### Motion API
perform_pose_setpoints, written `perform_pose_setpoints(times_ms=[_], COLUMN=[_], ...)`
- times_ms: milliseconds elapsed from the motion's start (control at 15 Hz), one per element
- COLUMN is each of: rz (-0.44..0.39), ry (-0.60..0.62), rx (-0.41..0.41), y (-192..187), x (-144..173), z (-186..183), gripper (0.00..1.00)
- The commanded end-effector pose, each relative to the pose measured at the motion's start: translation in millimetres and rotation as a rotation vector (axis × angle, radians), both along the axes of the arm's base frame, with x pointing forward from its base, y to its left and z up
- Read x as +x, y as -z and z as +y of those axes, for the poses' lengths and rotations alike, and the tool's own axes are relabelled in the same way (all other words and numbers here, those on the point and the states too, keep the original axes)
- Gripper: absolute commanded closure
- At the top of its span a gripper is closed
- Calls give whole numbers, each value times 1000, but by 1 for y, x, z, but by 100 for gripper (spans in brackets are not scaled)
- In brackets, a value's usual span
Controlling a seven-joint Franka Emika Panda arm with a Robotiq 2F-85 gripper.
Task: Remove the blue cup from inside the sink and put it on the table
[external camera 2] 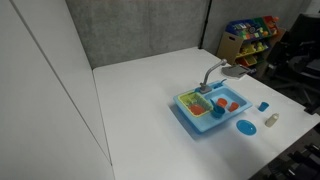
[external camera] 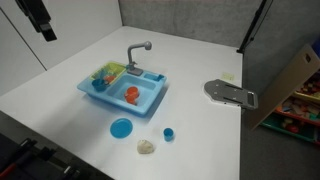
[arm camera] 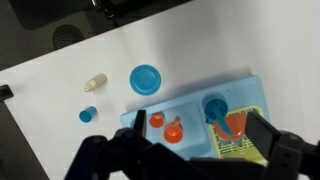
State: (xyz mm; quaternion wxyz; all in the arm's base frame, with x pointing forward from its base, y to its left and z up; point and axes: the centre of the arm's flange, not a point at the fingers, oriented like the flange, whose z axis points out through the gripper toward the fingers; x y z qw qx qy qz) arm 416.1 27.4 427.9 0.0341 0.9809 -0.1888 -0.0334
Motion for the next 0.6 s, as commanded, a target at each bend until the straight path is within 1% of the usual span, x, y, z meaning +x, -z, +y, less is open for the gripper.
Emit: perform_pose_setpoints(times_ms=[0,200,333,400,467,533], rz=[-48,-68,-75,-77,-77,-80], ry=[-16,-25,-16,-19,-6,-6], rx=[15,18,23,28,8,12], y=[-49,-78,-90,-92,-78,-83], x=[-24,-40,-50,-55,-45,-49], z=[-14,-20,-24,-25,-20,-21], gripper=[0,0,0,0,0,0])
